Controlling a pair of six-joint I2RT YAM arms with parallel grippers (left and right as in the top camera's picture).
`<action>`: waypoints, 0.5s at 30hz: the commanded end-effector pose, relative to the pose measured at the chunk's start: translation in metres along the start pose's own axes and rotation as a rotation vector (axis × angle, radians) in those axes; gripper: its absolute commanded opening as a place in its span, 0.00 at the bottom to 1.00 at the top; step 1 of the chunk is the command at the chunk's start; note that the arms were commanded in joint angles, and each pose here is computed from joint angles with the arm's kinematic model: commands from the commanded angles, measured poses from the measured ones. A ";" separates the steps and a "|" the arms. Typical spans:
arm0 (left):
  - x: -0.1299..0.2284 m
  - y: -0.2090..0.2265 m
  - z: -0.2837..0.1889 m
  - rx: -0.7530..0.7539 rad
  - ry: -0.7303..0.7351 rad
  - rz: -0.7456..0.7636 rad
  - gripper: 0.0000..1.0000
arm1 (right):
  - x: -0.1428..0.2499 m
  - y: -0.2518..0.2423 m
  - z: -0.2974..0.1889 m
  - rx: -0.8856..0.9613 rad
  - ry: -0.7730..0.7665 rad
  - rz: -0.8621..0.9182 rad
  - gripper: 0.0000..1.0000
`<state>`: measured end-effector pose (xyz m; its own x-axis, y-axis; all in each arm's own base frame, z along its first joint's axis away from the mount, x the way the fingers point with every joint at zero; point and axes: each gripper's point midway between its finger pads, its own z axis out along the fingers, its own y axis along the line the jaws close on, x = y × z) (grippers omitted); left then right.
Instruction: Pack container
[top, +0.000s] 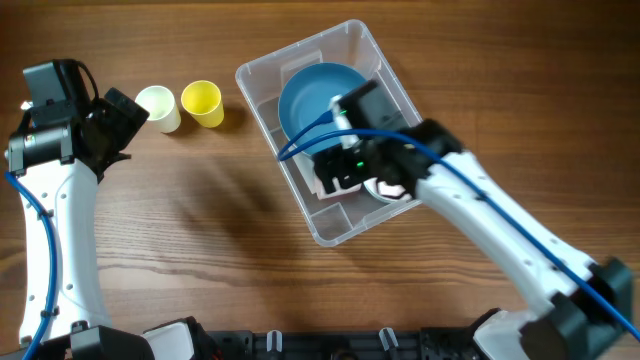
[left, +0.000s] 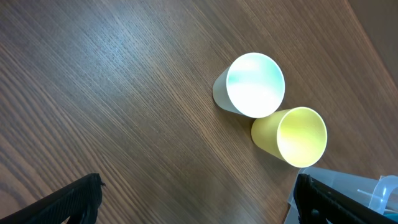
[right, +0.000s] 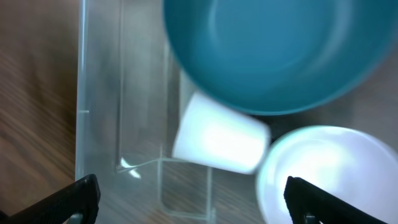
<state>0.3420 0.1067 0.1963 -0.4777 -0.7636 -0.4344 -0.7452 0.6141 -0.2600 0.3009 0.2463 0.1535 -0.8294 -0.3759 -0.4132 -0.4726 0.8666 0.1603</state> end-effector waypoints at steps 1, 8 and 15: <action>0.001 0.000 0.002 0.004 0.012 0.006 1.00 | 0.007 0.010 0.031 0.039 0.056 -0.024 0.96; 0.001 0.000 0.002 0.004 0.012 0.006 1.00 | 0.014 -0.002 0.064 0.139 0.101 -0.038 0.96; 0.002 0.000 0.002 0.004 0.012 0.006 1.00 | 0.002 -0.026 0.071 0.282 0.053 -0.076 0.92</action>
<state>0.3420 0.1067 0.1963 -0.4777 -0.7636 -0.4344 -0.7452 0.6141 -0.2600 0.3182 0.2566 0.0923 -0.8227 -0.4421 -0.3574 -0.4641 0.8854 -0.0270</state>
